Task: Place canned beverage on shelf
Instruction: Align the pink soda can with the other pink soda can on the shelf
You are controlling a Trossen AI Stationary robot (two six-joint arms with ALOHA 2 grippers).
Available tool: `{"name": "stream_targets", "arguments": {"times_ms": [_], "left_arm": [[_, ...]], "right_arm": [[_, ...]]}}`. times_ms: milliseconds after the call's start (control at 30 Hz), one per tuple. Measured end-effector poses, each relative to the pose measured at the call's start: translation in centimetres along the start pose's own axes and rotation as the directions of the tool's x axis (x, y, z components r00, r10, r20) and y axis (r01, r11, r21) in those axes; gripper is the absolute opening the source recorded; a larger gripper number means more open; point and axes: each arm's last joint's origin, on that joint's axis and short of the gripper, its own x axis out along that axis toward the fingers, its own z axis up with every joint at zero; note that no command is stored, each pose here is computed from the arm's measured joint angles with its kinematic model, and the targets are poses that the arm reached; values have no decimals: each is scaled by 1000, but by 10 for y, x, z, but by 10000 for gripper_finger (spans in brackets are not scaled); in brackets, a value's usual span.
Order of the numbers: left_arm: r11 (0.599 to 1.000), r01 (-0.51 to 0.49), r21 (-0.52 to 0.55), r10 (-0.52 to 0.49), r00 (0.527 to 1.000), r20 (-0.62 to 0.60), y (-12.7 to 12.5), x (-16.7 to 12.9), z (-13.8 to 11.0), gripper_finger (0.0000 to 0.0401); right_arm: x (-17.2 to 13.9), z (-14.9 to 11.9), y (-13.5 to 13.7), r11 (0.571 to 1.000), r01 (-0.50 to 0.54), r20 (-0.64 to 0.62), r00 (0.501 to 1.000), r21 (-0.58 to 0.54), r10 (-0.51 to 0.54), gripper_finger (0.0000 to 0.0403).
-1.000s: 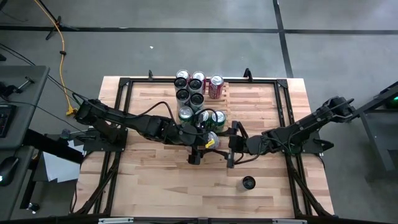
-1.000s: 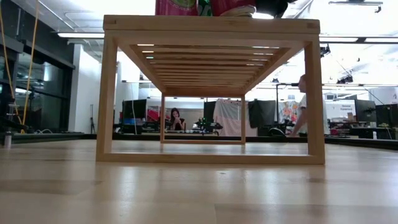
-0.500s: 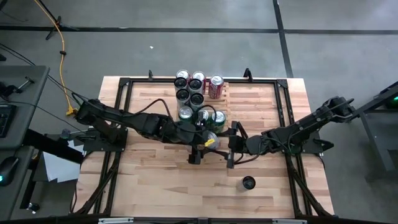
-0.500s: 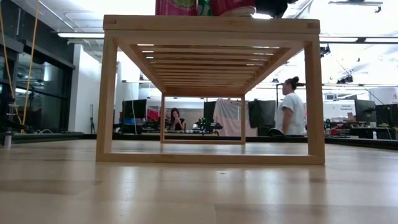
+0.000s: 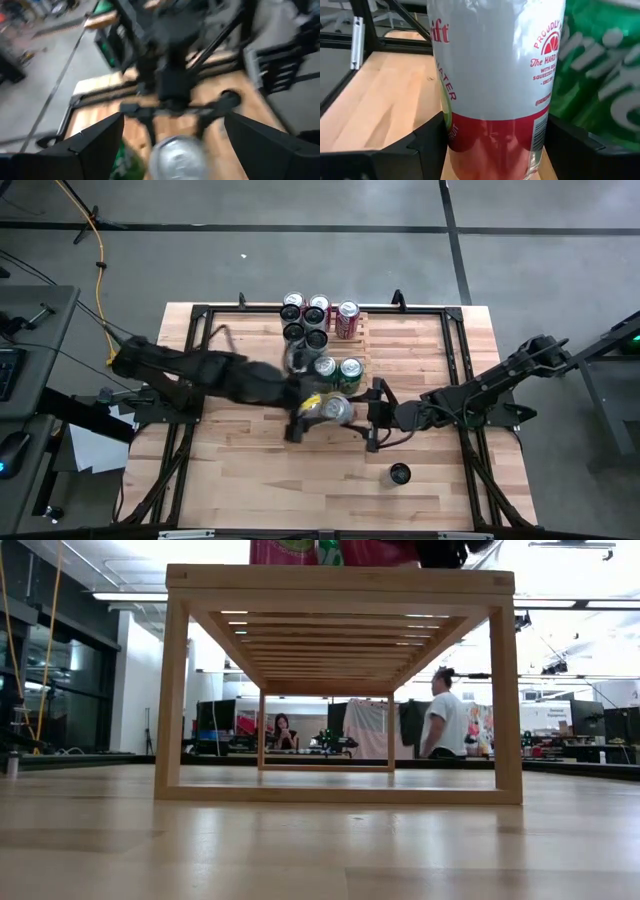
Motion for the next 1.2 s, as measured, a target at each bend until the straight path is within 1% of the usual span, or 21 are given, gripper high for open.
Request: {"name": "stream_targets", "arguments": {"times_ms": [100, 233, 333, 467, 600, 733, 800, 933, 1033, 1200], "left_arm": [[999, 41, 6, -41, 998, 51, -8, -23, 6, 335], [995, 85, 51, -91, 986, 142, -23, -51, 4, 335], [994, 67, 89, -84, 974, 208, -35, -65, -6, 335], [993, 13, 118, -48, 953, 298, -46, -81, -29, 335], [994, -59, 87, 16, 901, 433, -50, -94, -51, 335], [993, -108, 40, 70, 840, 538, -51, -103, -75, 335], [993, -117, 9, 90, 807, 584, -50, -106, -86, 335], [991, -120, -52, 126, 770, 625, -50, -113, -103, 335], [993, -105, -62, 120, 770, 627, -52, -117, -113, 335], [992, -100, -76, 125, 788, 603, -59, -117, -123, 335]], "right_arm": [[0, -6, 0, 1000, 10, -3, 1000, 11, -10, 263], [0, -8, -1, 999, 10, 61, 998, 44, -12, 263], [-1, -13, -1, 998, 4, 136, 991, 68, -14, 263], [-2, -24, -4, 995, 2, 190, 982, 105, -22, 263], [-4, -25, -6, 988, -8, 239, 971, 152, -29, 263], [1, -27, -3, 988, -5, 241, 970, 155, -33, 263], [8, -29, 0, 988, -4, 243, 969, 156, -35, 263], [22, -35, 3, 989, 14, 212, 976, 146, -45, 263], [26, -36, 2, 989, 26, 211, 976, 149, -57, 263], [28, -35, 0, 984, 30, 212, 975, 176, -68, 263]]}}
